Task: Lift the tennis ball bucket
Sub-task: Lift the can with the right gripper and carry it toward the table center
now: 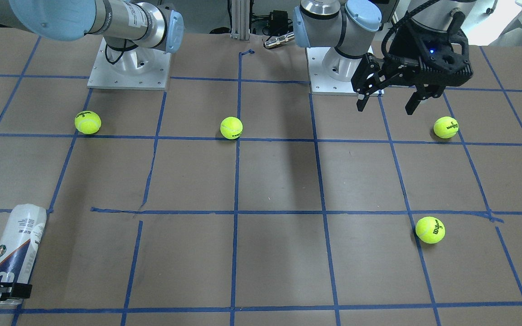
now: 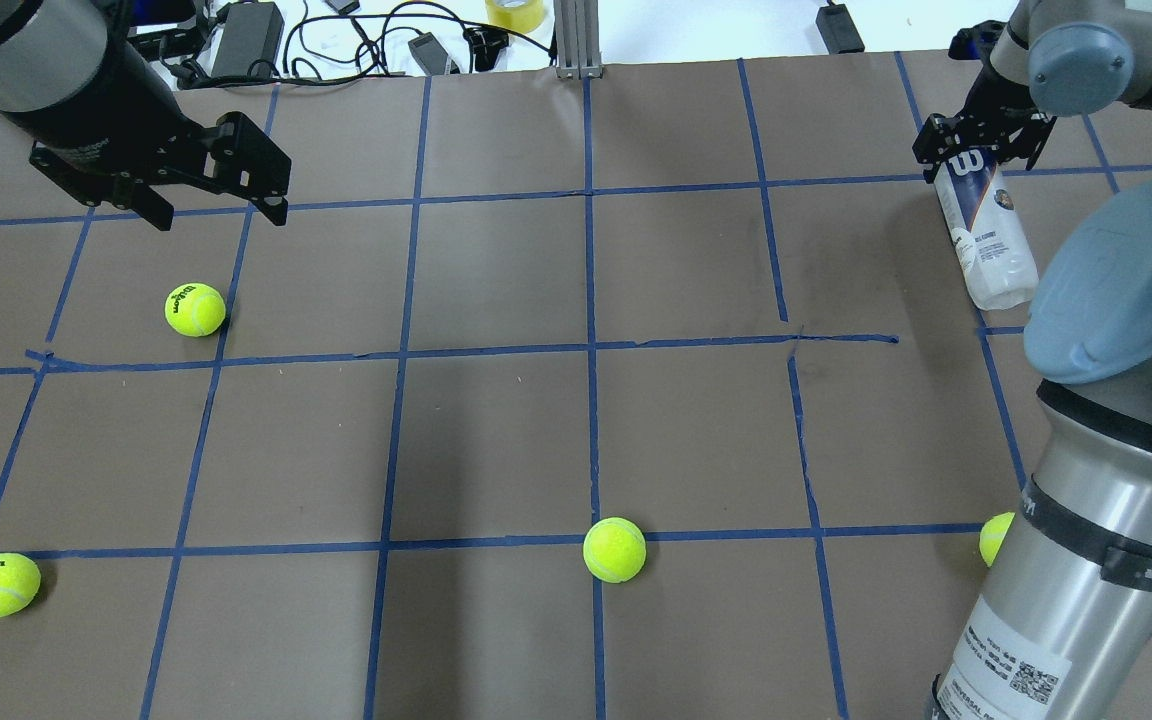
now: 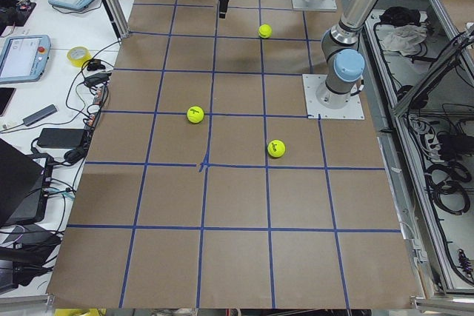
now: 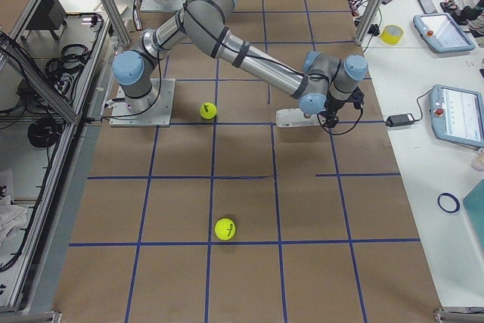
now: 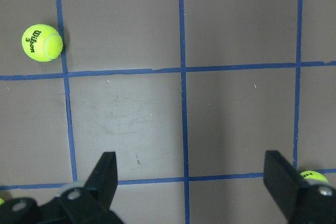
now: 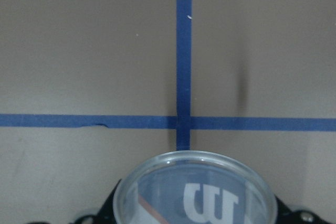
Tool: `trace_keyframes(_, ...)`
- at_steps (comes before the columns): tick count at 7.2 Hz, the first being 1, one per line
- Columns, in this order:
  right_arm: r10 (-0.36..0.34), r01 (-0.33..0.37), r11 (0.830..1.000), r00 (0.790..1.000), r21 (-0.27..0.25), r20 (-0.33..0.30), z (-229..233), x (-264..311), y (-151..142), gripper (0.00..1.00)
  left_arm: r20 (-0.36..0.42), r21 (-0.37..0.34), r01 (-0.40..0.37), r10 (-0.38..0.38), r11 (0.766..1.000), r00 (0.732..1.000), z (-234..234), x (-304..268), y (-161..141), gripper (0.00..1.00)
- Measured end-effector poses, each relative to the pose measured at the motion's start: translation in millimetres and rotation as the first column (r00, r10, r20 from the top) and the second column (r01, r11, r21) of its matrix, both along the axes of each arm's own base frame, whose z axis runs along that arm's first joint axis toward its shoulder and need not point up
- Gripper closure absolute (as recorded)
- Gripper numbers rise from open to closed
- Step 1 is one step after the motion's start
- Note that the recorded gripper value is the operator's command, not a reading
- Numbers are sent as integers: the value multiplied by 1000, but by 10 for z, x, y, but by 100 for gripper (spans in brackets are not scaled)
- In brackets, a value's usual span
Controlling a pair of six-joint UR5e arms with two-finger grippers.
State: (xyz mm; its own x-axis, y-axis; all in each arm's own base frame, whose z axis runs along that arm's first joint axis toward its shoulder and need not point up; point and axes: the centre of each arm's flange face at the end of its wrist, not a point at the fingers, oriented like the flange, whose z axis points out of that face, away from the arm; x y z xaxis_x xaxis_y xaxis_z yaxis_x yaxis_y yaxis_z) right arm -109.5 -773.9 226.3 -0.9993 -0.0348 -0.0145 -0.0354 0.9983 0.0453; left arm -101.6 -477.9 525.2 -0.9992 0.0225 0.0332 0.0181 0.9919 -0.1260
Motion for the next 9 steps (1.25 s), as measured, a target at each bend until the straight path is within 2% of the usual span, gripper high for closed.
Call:
trace_keyframes(1, 29, -29, 999, 1000, -14, -4, 248, 203, 41, 67, 0, 0, 0, 0, 1000, 1000, 0, 0, -1, 0)
trace_keyframes(2, 79, -79, 997, 997, -21, -6, 453, 518, 111, 70, 1, 0, 0, 0, 1000, 1000, 0, 0, 0, 0)
trace_keyframes(3, 150, -150, 988, 989, -22, -7, 614, 948, 205, 69, 1, 0, 0, 0, 1000, 1000, 1, -1, 1, 0)
trace_keyframes(4, 257, -257, 966, 966, -26, -10, 764, 1532, 331, 68, 1, 0, 0, 0, 1000, 1000, 4, 1, 4, 0)
trace_keyframes(5, 386, -386, 922, 923, -34, -14, 889, 2138, 472, 68, 2, 0, 1, -1, 1000, 1000, 5, 3, 5, 0)
trace_keyframes(6, 510, -511, 859, 860, -44, -18, 976, 2728, 623, 68, 2, 0, 1, -1, 1000, 1000, 5, 4, 5, 0)
trace_keyframes(8, 697, -698, 712, 716, -81, -42, 1042, 3814, 939, 70, 2, -1, 6, -6, 1000, 1000, 6, 3, 6, 0)
trace_keyframes(9, 759, -760, 642, 649, -100, -61, 1021, 4245, 1083, 70, 3, -1, 8, -8, 1000, 1000, 6, 4, 5, 0)
